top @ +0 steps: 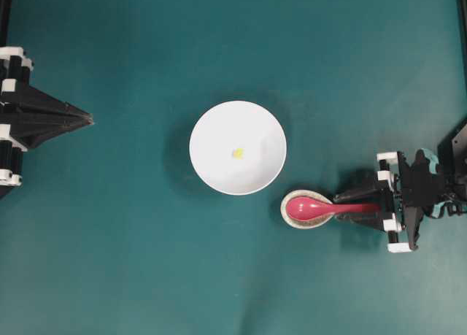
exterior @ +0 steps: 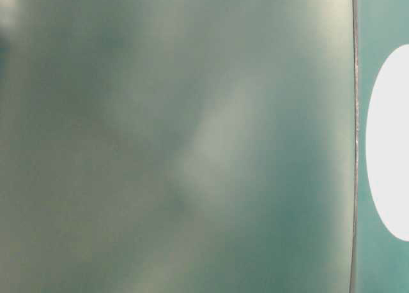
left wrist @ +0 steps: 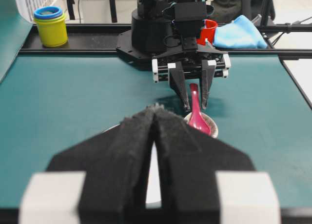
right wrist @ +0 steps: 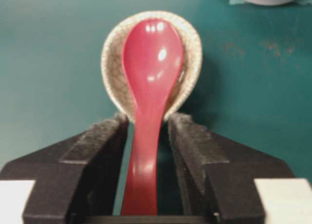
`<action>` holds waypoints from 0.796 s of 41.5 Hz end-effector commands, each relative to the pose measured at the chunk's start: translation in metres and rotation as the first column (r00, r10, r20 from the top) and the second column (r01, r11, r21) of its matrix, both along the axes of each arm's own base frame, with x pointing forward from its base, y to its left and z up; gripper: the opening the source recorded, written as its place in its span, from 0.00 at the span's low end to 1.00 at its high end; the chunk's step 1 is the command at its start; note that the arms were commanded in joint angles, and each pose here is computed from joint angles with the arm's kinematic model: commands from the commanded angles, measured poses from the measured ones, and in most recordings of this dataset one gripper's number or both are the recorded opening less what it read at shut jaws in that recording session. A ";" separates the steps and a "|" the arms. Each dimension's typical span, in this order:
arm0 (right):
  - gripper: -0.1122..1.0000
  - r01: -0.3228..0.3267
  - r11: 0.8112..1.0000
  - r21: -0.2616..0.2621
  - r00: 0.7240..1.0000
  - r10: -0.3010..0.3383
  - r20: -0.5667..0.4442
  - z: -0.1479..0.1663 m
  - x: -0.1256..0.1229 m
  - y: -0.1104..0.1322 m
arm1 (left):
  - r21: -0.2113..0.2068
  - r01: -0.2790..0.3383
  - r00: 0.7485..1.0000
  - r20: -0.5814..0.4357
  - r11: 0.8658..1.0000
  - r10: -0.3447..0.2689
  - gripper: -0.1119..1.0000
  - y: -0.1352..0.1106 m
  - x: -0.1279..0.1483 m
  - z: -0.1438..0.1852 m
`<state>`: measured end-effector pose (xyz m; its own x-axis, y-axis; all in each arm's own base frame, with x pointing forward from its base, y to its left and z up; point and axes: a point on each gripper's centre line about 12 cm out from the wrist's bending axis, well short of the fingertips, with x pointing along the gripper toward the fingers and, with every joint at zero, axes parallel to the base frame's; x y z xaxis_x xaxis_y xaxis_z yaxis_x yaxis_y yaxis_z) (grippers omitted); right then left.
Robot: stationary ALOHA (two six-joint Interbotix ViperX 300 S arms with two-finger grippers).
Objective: Scoop the yellow hexagonal prism block from the bowl with a spoon using the right arm.
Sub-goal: 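Lift the red spoon out of the spoon rest toward the bowl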
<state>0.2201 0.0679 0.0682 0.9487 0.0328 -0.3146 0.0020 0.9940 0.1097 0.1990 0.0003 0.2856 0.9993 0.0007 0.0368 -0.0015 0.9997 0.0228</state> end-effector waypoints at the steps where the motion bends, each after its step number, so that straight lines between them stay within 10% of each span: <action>1: 0.49 0.006 1.000 0.007 1.000 -0.006 0.020 0.004 0.001 0.000 | 0.003 0.001 1.000 0.021 1.000 -0.001 0.10 0.000 0.003 0.009; 33: 0.32 0.017 0.999 0.031 0.988 -0.022 0.151 0.050 0.001 -0.007 | 0.000 -0.001 1.000 0.025 1.000 0.001 0.10 0.000 0.003 0.010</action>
<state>0.2178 0.0635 0.1058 0.9787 0.0336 -0.2023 -0.0078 0.9919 0.1271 0.1990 0.0003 0.2856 0.9993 0.0007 0.0368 -0.0015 0.9998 0.0212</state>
